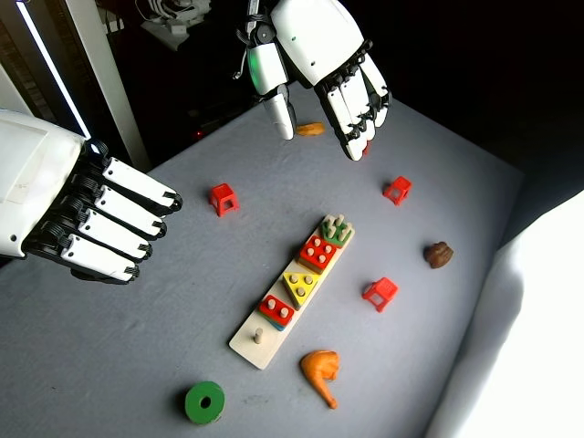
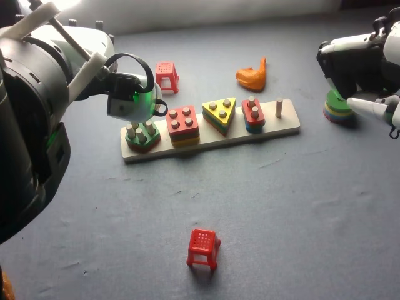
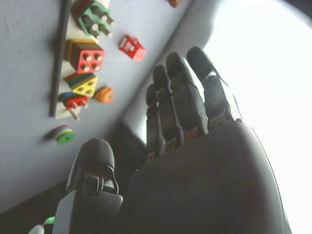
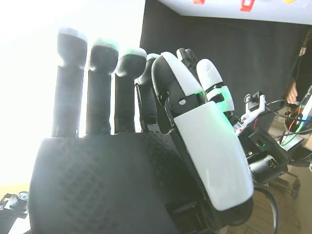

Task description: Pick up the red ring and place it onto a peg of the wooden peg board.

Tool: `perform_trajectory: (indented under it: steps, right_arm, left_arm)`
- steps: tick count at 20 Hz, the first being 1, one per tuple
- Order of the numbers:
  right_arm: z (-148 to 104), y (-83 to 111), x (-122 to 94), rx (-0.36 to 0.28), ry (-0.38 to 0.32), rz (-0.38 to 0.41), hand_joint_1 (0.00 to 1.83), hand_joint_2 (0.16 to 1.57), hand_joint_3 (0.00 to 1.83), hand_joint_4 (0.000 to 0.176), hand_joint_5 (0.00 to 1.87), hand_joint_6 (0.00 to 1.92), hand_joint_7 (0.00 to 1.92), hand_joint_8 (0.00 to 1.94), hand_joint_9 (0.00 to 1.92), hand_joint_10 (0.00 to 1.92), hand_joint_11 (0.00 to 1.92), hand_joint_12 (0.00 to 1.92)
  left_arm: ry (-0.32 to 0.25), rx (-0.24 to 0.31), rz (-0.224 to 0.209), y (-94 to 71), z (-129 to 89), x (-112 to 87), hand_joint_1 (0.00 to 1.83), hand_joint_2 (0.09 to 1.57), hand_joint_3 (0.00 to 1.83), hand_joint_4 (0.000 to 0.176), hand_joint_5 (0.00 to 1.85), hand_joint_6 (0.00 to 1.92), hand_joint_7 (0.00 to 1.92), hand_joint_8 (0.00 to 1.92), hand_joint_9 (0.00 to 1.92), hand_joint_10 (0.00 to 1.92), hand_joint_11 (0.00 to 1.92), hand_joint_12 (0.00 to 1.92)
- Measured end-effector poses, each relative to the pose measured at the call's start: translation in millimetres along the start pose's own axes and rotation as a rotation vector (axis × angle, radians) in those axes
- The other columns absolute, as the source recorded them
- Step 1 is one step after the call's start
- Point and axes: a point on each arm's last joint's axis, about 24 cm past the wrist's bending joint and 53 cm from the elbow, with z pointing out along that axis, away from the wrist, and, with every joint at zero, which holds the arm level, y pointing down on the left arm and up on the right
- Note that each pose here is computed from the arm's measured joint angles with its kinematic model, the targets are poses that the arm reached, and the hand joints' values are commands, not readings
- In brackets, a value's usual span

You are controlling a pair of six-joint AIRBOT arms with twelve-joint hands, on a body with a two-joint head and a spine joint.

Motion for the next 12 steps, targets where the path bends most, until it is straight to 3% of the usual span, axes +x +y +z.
perform_trajectory:
  steps: [2, 5, 7, 9, 12]
  right_arm:
    - [0, -0.7, 2, 0.003, 0.007, -0.003, 0.57, 1.17, 0.03, 0.0, 0.03, 0.0, 0.02, 0.0, 0.02, 0.01, 0.0, 0.29]
    - [0, -0.2, 1, 0.001, 0.006, -0.01, 0.95, 1.15, 0.0, 0.0, 0.02, 0.0, 0.0, 0.0, 0.0, 0.0, 0.0, 0.28]
    - [1, -1.4, 2, 0.003, 0.009, -0.016, 1.36, 1.07, 0.0, 0.0, 0.0, 0.0, 0.0, 0.0, 0.0, 0.0, 0.0, 0.32]
    - [6, -10.3, -3, 0.021, 0.009, 0.0, 1.46, 1.01, 0.0, 0.0, 0.0, 0.0, 0.0, 0.0, 0.0, 0.0, 0.0, 0.45]
    - [18, -34.2, -10, 0.068, 0.029, 0.026, 1.46, 1.0, 0.0, 0.0, 0.03, 0.01, 0.01, 0.0, 0.02, 0.01, 0.0, 0.56]
  left_arm:
    - [0.001, -0.002, 0.001, 0.4, 0, 0.2, 0.0, 1.11, 0.04, 0.0, 0.0, 0.0, 0.0, 0.0, 0.0, 0.0, 0.0, 0.0]
    - [-0.006, 0.007, 0.006, -1.7, 0, -1.5, 0.0, 1.12, 0.03, 0.0, 0.01, 0.0, 0.02, 0.01, 0.01, 0.0, 0.0, 0.0]
    - [-0.003, 0.002, 0.004, -0.4, 0, -0.7, 0.0, 1.12, 0.03, 0.0, 0.01, 0.0, 0.02, 0.0, 0.0, 0.0, 0.0, 0.0]
    - [-0.003, 0.003, 0.005, -0.6, 0, -0.6, 0.0, 1.12, 0.03, 0.0, 0.01, 0.0, 0.02, 0.0, 0.0, 0.0, 0.0, 0.0]
    - [-0.002, 0.003, 0.005, -0.8, 0, -0.5, 0.0, 1.13, 0.02, 0.0, 0.02, 0.0, 0.03, 0.01, 0.01, 0.0, 0.01, 0.0]
